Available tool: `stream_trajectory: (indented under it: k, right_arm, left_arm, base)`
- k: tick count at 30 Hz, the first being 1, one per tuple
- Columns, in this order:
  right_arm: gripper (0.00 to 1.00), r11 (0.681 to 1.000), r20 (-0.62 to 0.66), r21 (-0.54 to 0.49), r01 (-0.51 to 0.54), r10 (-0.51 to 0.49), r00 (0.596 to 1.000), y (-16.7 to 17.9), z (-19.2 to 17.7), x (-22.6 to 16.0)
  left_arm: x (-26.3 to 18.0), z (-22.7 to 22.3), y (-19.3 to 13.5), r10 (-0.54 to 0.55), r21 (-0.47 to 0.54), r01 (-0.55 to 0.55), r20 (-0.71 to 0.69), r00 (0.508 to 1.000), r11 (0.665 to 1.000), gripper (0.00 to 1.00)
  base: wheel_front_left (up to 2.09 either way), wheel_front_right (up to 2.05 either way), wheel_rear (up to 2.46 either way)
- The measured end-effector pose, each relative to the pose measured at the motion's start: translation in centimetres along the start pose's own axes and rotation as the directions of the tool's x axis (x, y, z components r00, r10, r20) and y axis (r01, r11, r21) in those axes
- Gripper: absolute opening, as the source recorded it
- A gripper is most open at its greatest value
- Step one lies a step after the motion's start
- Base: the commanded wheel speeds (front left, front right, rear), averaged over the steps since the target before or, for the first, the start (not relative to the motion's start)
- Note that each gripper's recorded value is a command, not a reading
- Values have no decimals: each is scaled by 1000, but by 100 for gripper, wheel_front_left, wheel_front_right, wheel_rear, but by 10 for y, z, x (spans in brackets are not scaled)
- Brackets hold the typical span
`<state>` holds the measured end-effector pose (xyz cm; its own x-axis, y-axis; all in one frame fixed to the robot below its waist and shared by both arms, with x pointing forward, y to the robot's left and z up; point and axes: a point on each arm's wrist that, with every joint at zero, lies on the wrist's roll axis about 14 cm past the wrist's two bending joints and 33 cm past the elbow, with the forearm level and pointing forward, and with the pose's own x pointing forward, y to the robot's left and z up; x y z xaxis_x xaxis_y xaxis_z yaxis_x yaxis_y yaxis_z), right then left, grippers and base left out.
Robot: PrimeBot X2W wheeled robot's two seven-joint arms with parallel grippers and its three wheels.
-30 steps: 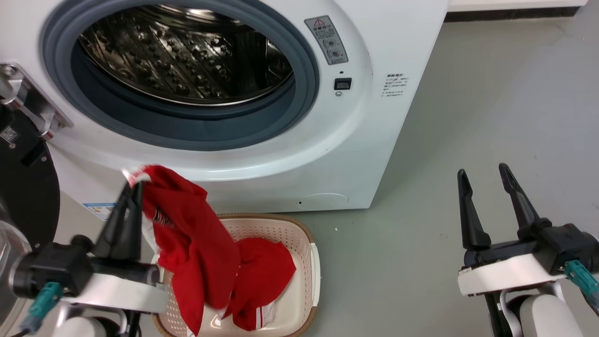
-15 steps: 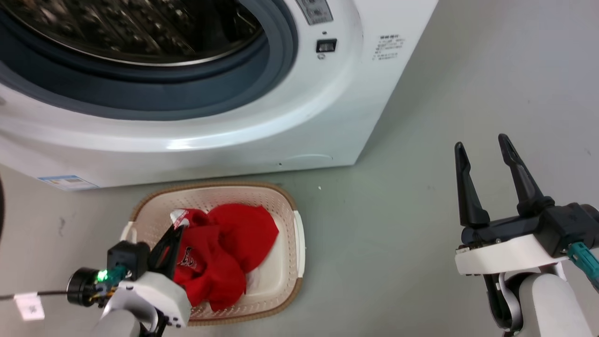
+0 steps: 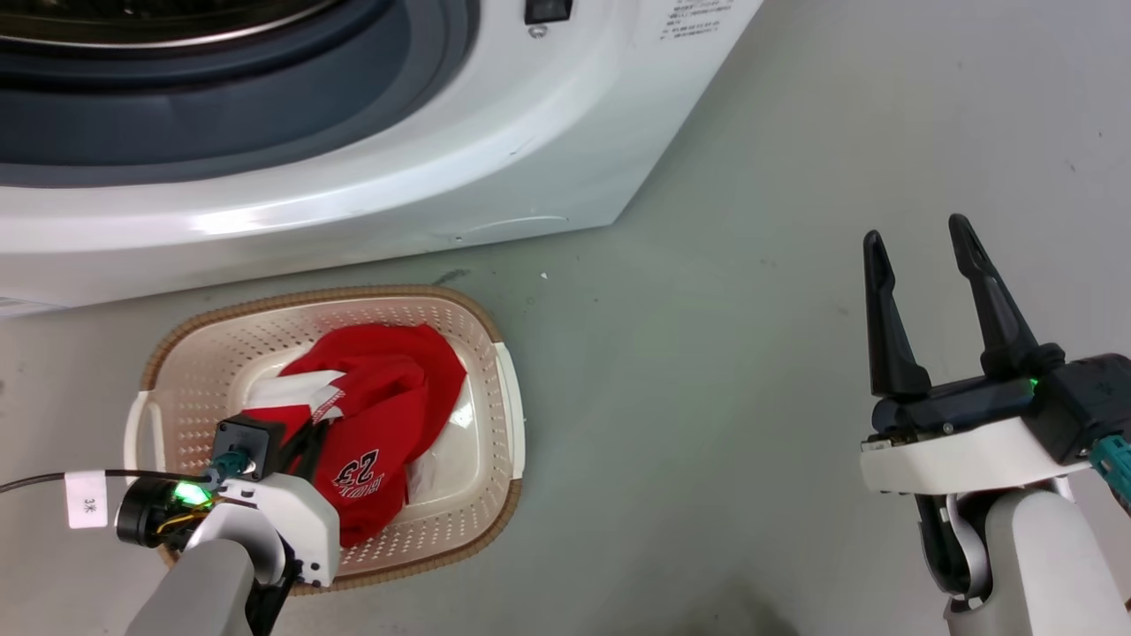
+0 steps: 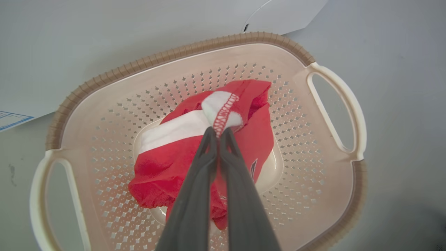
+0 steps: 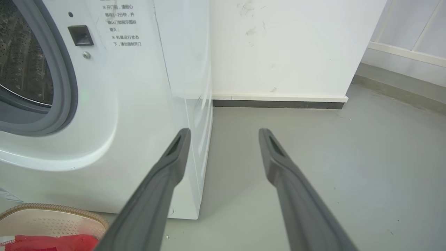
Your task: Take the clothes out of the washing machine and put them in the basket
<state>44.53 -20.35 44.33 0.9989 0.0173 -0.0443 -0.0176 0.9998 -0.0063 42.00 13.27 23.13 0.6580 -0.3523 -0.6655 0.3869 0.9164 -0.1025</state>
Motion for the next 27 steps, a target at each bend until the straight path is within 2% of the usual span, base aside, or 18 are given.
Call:
stream_trajectory:
  k: [6, 7, 8, 9, 14, 22, 27]
  right_arm:
    - [100, 1000, -21, -5, 10, -10, 1000, -4, -9, 4]
    - [100, 1000, -24, -6, 11, -11, 1000, -5, -11, 4]
    - [100, 1000, -26, -6, 11, -11, 1000, -5, -11, 4]
    - [100, 1000, -28, -4, 11, -11, 1000, -5, -12, 4]
    - [100, 1000, -8, 8, 11, -11, 1000, -5, -5, 7]
    - [100, 1000, 51, 13, 10, -10, 999, -4, 19, 4]
    - [100, 1000, 107, 15, 28, -29, 994, -9, 41, -1]
  left_arm:
    - [16, -20, 2, -5, -3, 5, -74, 997, 1000, 0]
    - [17, -21, 3, -3, -6, 3, -80, 997, 1000, 12]
    - [18, -23, 4, 1, -11, -2, -86, 996, 1000, 78]
    - [18, -25, 5, 7, -19, -9, -94, 996, 1000, 100]
    - [15, -12, 13, 39, -33, -41, -59, 998, 999, 100]
    - [-2, 35, 14, 62, -67, -57, 90, 994, 996, 100]
    - [-29, 77, 28, 134, -138, -104, 237, 962, 985, 100]
  base:
    - [0, 0, 0]
    - [0, 0, 0]
    - [0, 0, 0]
    - [0, 0, 0]
    - [0, 0, 0]
    - [0, 0, 0]
    - [0, 0, 0]
